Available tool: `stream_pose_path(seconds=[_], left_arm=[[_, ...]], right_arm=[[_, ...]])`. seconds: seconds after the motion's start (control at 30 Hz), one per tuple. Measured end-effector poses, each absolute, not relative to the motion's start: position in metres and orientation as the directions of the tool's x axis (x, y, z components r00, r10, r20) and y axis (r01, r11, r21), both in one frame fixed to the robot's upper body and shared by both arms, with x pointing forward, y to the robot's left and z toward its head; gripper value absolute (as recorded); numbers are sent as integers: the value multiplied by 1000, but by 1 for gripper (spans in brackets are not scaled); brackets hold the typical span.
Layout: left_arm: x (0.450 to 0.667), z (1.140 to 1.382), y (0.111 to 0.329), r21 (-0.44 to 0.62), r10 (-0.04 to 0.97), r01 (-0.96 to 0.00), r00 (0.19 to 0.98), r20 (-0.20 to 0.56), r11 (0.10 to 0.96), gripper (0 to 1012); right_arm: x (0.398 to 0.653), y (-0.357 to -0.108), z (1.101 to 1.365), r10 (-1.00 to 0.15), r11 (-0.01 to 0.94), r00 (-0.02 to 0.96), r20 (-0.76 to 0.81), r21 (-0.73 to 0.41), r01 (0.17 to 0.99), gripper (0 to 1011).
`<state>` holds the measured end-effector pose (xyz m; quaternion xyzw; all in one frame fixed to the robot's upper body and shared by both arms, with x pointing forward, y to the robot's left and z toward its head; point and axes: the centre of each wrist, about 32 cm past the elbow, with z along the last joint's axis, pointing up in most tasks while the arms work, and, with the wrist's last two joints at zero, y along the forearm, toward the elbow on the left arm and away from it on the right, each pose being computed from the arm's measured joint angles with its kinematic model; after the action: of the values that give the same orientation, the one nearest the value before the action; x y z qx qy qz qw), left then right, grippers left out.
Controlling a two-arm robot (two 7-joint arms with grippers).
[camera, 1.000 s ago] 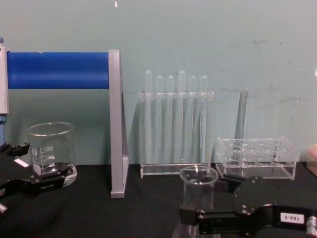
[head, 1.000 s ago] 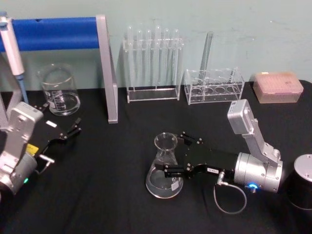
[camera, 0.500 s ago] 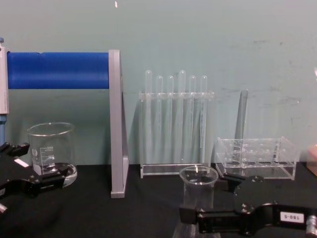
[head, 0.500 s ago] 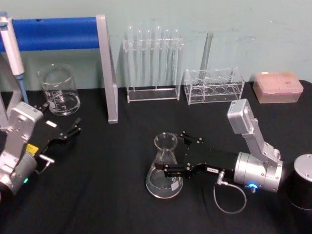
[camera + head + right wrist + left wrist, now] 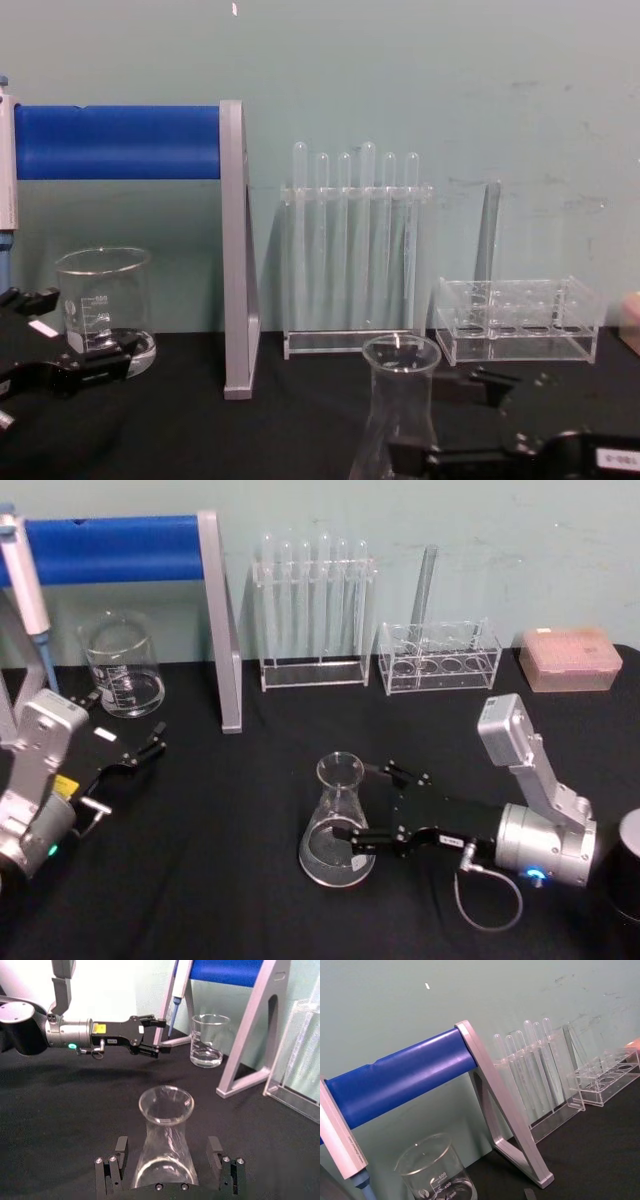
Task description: Grasp the erlenmeyer flask with one hand, shake it three times, then place it back.
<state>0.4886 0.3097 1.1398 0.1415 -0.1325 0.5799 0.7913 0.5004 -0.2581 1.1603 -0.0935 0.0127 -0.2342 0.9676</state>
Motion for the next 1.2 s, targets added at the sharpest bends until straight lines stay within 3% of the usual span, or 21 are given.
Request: stream_pose_path(seconds=[0.27,0.5,0.6,0.83,1.2], left_arm=[[489,1140,310,70,880,-955,292,374,287,1001],[489,1140,310,70,880,-955,292,374,287,1001],[489,1140,310,70,880,-955,292,374,287,1001],[489,1140,310,70,880,-955,292,374,287,1001],[489,1140,310,70,880,-955,292,374,287,1001]], right_arm=[[489,-277,1161,-511,838,859,22,-211,504,1003],[476,-296,1161,-625,760,780,18,-215,613,1003],[470,-298,1162,-706,694,708,17,-185,696,1003],[467,-288,1164,-834,548,552,22,-89,831,1003],[476,-258,1160,-922,380,382,60,-40,924,1003]])
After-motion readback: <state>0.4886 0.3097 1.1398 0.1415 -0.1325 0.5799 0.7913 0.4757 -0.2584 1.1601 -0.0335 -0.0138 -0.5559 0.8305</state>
